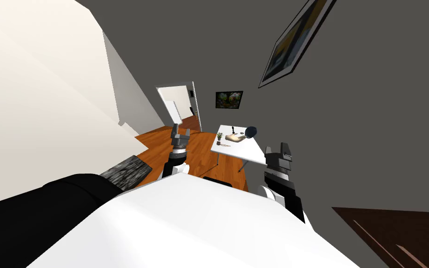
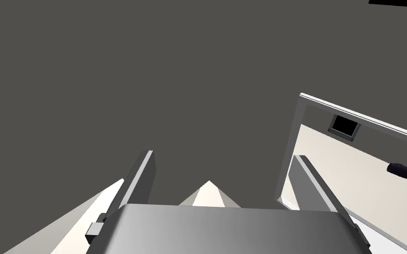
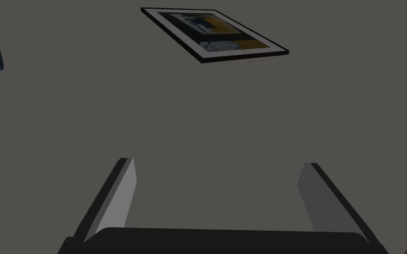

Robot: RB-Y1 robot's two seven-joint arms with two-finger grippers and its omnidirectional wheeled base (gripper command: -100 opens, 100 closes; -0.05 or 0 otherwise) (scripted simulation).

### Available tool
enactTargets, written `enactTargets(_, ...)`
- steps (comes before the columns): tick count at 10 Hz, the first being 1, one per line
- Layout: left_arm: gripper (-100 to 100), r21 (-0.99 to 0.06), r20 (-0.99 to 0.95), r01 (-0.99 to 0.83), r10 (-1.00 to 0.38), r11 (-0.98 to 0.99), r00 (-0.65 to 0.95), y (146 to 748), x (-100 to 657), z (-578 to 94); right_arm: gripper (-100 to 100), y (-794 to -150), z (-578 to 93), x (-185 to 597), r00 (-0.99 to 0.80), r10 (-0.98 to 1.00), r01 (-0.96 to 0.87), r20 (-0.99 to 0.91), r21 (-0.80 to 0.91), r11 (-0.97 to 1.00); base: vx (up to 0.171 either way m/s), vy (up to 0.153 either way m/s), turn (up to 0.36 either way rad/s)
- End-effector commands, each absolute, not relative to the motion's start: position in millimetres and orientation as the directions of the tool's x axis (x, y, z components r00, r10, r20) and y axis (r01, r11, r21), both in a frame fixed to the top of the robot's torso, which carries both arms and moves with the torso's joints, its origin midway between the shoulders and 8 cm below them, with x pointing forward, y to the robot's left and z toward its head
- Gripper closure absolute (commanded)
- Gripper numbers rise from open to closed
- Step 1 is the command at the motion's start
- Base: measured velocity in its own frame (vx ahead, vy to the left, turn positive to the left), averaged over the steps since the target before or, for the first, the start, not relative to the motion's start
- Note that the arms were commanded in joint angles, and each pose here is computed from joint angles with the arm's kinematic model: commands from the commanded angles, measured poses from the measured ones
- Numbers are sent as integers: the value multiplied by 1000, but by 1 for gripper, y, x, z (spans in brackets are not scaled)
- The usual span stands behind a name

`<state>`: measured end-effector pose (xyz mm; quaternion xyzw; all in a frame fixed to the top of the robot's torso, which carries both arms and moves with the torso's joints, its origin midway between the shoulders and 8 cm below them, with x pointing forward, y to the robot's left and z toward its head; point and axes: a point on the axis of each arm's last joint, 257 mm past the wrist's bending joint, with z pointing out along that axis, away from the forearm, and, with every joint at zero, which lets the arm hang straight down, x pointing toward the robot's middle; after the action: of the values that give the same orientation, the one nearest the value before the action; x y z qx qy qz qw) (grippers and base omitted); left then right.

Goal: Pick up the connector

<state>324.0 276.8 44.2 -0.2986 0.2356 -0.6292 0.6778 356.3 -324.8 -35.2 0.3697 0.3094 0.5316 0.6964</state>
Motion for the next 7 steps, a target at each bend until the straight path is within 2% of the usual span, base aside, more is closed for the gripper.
enactTargets(1, 0, -701, 56, 712, -994, 30, 97, 277, 324, 44, -100, -322, -38, 359, 232, 969, -500, -80, 845, 190, 4, 19, 66)
enactTargets(7, 0, -701, 57, 712, -994, 30, 97, 277, 324, 44, -100, -312, -54, 374, 184, 932, -441, -311, 821, 362, 25, 59, 112)
